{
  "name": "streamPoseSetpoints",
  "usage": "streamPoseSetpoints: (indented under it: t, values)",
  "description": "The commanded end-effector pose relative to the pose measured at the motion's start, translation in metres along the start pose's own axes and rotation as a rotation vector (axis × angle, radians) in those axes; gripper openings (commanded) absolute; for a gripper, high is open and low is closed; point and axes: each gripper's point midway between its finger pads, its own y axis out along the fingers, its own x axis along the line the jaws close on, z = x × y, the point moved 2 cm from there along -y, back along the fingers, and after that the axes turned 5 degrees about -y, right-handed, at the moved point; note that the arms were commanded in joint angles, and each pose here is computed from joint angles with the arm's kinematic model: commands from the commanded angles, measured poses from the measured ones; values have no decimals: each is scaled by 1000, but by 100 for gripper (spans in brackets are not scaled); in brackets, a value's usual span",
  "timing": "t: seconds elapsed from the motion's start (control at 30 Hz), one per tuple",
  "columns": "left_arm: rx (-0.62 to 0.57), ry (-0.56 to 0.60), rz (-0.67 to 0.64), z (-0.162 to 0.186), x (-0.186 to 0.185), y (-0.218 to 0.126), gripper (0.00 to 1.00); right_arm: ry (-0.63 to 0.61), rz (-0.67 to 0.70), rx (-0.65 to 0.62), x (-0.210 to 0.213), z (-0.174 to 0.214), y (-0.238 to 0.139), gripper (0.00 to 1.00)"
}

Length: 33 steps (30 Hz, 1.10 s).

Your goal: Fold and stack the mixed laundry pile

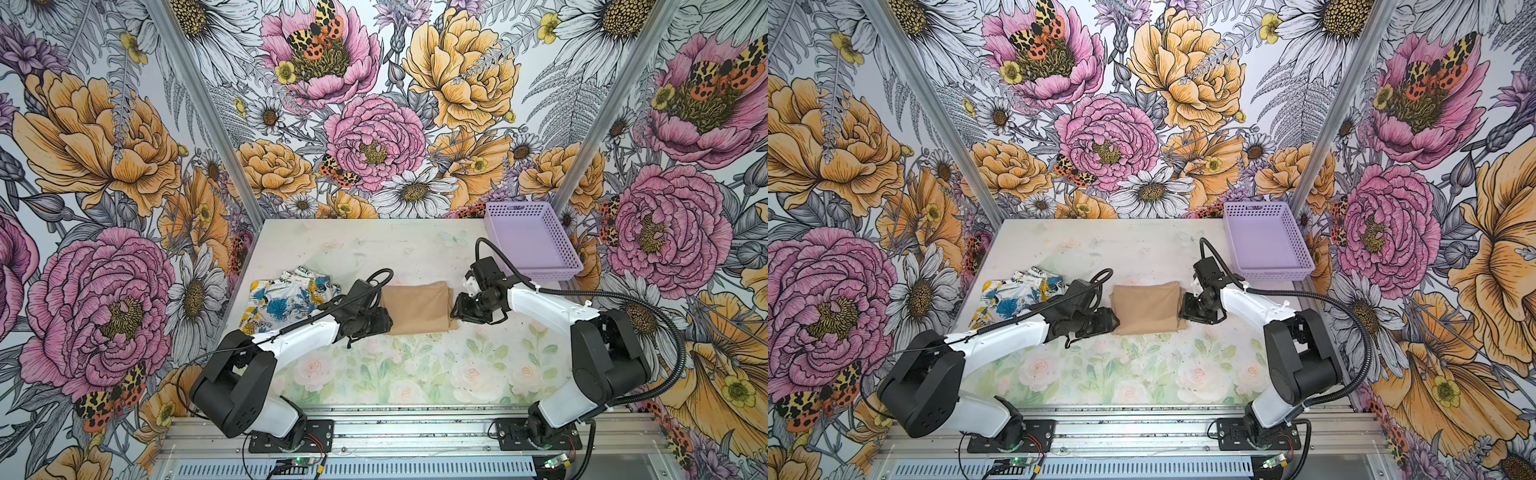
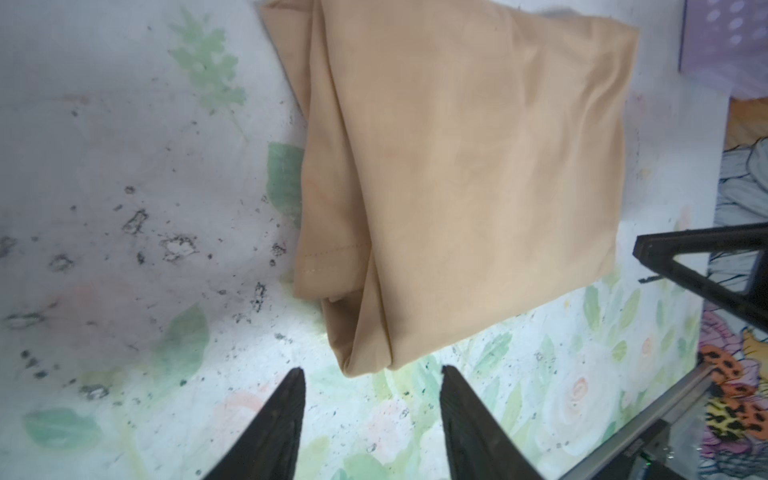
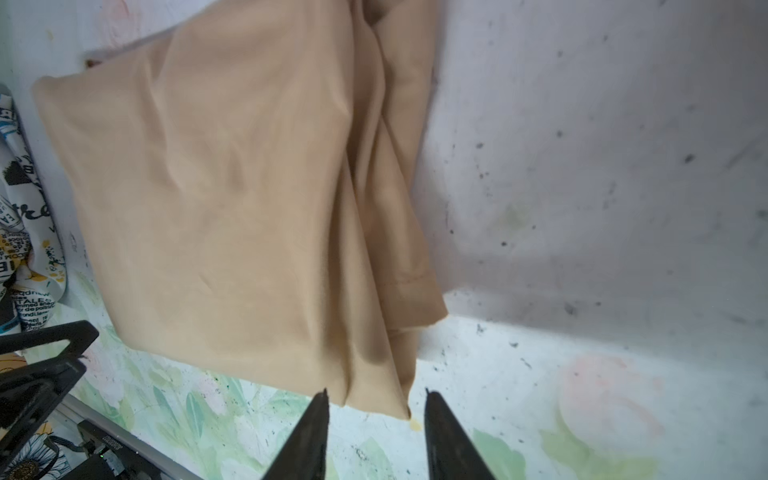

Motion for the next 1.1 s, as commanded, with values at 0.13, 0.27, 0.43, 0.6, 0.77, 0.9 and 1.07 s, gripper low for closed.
streamPoseSetpoints:
  t: [0.13, 0.27, 0.43, 0.6, 0.77, 0.9, 1.07]
  values:
    - [9, 35, -53, 12, 10, 6, 33, -8, -64, -34, 13, 0, 3, 34]
    - [4, 39, -71, 8, 11, 10, 30, -20, -70, -26, 17, 1, 7, 32]
    - [1, 47, -82, 4, 9, 15, 28, -32, -50, -26, 14, -1, 11, 30]
    - [3, 51, -86, 2, 9, 19, 27, -40, -26, -28, 10, -4, 14, 29]
    - [-13, 46, -85, 0, 8, 16, 30, -41, -15, -33, 8, -4, 13, 30]
    - [-11, 46, -80, -1, 6, 17, 32, -43, -6, -27, 6, -5, 16, 30]
    - [-4, 50, -86, -1, 7, 22, 32, -47, 0, -22, 5, -8, 19, 29]
